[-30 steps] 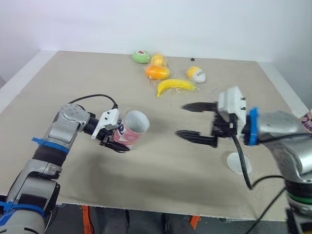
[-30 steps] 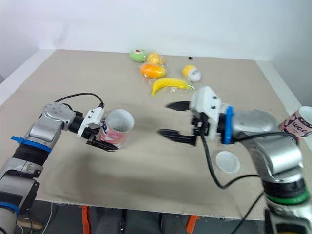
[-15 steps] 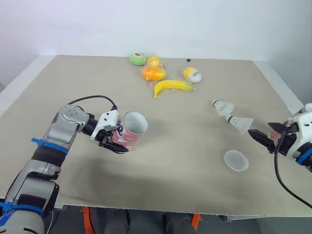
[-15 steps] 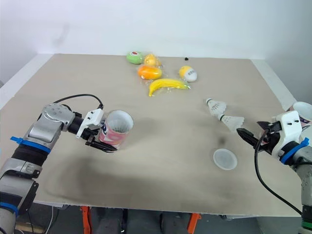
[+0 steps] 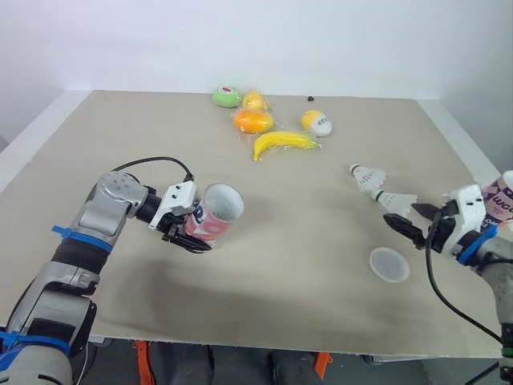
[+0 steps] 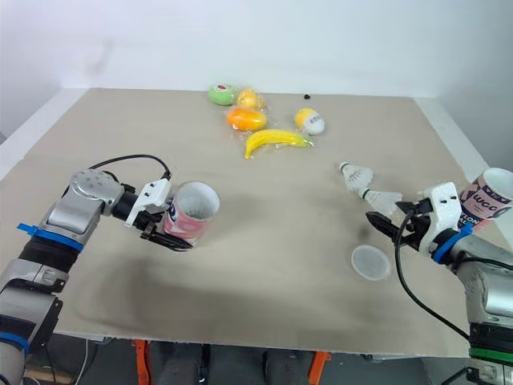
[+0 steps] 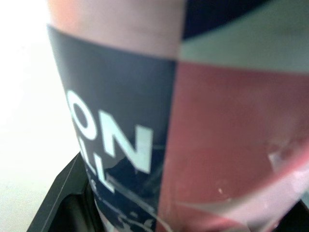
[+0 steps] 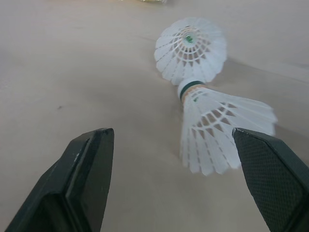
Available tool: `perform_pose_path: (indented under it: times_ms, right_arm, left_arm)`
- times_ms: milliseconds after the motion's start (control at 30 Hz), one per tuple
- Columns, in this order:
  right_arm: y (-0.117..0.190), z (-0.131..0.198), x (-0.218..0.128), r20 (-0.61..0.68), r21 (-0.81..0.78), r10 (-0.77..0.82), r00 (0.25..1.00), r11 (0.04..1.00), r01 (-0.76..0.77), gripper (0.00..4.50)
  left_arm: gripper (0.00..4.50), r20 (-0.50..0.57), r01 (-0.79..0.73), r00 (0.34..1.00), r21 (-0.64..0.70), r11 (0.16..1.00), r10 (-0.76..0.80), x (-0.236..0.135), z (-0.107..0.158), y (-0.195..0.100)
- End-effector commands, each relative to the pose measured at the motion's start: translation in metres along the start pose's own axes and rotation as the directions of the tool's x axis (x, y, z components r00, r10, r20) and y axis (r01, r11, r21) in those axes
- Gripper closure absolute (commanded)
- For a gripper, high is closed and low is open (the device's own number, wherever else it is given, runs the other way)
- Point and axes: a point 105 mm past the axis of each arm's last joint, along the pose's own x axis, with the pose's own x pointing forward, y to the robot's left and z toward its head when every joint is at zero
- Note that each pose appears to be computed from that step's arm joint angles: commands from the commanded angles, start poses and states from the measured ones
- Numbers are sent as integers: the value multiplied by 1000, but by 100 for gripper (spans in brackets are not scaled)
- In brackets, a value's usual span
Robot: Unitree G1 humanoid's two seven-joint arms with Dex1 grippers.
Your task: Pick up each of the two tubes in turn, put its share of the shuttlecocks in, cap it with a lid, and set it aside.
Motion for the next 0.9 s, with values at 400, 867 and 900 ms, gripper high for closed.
perform_pose_path:
  times_ms: [400, 867, 900]
  right_arm:
    - [-3, 10, 15, 38, 3, 17, 999, 1000, -18, 297]
    - [31, 53, -2, 129, -145, 145, 981, 981, -126, 448]
    - [47, 66, -4, 152, -192, 210, 966, 965, -180, 448]
  left_arm:
    - [150, -32, 38, 999, -19, 999, -38, 0, -6, -6]
    - [150, -34, 40, 999, -13, 999, -40, 0, -4, -4]
    - [150, -34, 40, 999, -13, 999, -41, 0, -4, -4]
